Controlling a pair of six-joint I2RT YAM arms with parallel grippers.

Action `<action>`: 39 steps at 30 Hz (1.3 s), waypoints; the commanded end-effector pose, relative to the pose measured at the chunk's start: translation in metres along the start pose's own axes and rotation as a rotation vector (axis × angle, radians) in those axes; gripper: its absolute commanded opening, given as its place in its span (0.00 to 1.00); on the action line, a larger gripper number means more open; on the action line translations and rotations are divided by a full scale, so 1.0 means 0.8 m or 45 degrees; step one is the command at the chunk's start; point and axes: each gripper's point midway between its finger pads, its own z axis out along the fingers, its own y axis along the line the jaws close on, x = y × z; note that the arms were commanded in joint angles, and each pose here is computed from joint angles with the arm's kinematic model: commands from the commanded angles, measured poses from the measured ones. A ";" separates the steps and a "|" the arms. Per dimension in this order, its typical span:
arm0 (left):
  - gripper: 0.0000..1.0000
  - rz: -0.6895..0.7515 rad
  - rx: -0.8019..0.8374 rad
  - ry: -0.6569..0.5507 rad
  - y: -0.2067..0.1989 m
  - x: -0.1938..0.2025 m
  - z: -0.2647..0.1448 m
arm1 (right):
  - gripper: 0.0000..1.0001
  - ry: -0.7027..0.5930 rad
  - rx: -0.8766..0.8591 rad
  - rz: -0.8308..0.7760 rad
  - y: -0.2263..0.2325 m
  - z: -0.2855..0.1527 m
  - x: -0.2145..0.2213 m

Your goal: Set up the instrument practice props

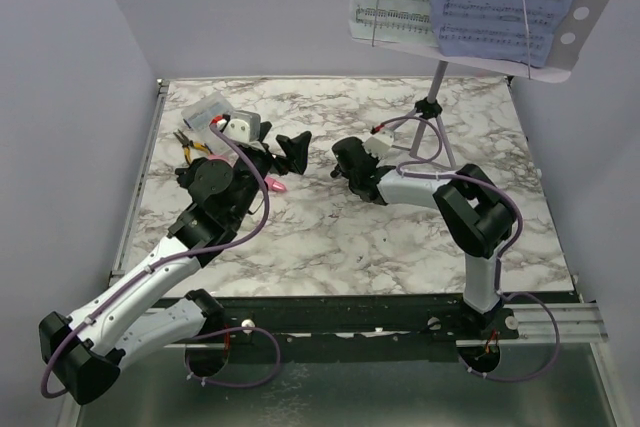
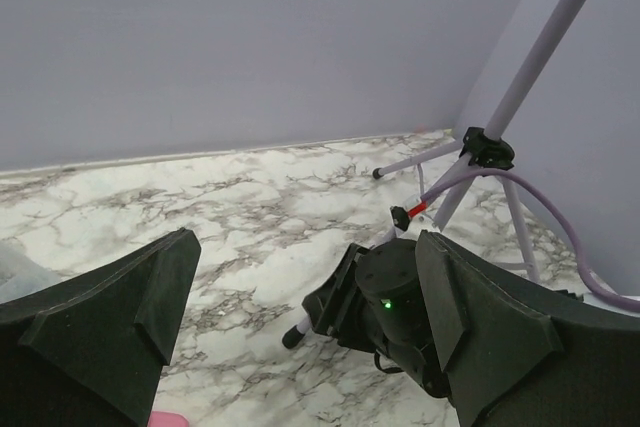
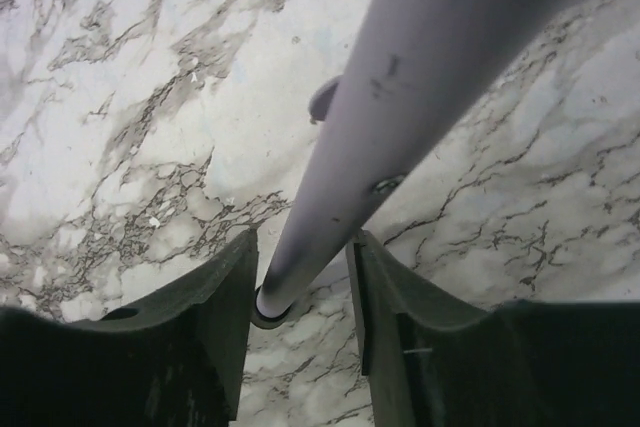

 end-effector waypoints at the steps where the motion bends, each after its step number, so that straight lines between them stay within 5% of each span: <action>1: 0.99 0.003 -0.012 -0.016 0.002 -0.003 0.003 | 0.43 -0.066 -0.124 -0.119 0.008 0.003 -0.004; 9: 0.99 0.000 0.009 -0.001 -0.002 0.002 0.004 | 0.11 -0.021 -0.272 -0.242 0.001 -0.009 0.014; 27: 0.98 -0.029 0.050 0.040 -0.011 0.014 0.009 | 0.04 -0.041 -0.349 -0.354 -0.108 -0.061 0.008; 34: 0.98 -0.039 0.060 0.048 -0.014 0.016 0.010 | 0.20 -0.093 -0.282 -0.366 -0.154 -0.084 -0.015; 39: 0.98 -0.054 0.079 0.048 -0.017 0.015 0.008 | 0.51 -0.153 -0.151 -0.290 -0.186 -0.103 -0.038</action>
